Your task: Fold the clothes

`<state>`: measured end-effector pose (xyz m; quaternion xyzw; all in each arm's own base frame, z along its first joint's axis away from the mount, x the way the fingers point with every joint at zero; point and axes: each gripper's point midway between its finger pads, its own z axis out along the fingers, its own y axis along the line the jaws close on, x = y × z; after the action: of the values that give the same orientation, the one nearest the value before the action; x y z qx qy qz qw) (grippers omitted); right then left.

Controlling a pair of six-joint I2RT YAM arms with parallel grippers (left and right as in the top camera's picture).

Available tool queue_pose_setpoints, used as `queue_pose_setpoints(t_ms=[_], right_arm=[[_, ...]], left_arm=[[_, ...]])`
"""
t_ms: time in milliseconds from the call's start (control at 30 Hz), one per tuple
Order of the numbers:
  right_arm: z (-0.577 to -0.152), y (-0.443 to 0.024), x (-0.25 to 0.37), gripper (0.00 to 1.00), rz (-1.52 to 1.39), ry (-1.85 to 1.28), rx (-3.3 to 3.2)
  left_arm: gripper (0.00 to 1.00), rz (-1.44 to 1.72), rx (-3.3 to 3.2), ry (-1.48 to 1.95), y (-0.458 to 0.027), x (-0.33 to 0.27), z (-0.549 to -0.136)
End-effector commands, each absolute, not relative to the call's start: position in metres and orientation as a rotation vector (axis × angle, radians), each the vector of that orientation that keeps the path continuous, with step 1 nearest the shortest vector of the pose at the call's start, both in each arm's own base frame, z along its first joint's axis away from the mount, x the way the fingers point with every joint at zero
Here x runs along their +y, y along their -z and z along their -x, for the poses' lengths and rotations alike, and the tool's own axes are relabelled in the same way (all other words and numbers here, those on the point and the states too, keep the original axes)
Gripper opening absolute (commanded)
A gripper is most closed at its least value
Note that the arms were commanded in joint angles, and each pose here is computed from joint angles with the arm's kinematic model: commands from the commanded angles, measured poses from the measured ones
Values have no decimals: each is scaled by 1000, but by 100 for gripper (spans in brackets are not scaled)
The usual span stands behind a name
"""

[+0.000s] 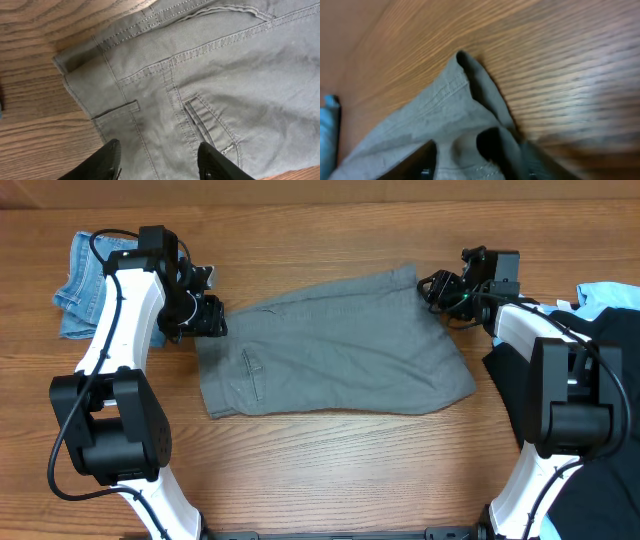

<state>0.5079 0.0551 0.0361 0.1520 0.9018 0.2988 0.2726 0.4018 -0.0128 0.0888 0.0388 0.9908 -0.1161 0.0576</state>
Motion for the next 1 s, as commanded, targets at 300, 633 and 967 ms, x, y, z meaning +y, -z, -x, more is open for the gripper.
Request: queue_pose_setpoints(t_ms=[300, 633, 967], right_arm=[[-508, -49, 76, 11, -309, -962, 2386], [-545, -113, 79, 4, -307, -1075, 2234], [-560, -101, 52, 92, -413, -844, 2230]], left_arm=[[54, -157, 2975, 367, -91, -16, -410], [53, -157, 2976, 366, -91, -16, -410], [54, -143, 2961, 353, -92, -15, -414]])
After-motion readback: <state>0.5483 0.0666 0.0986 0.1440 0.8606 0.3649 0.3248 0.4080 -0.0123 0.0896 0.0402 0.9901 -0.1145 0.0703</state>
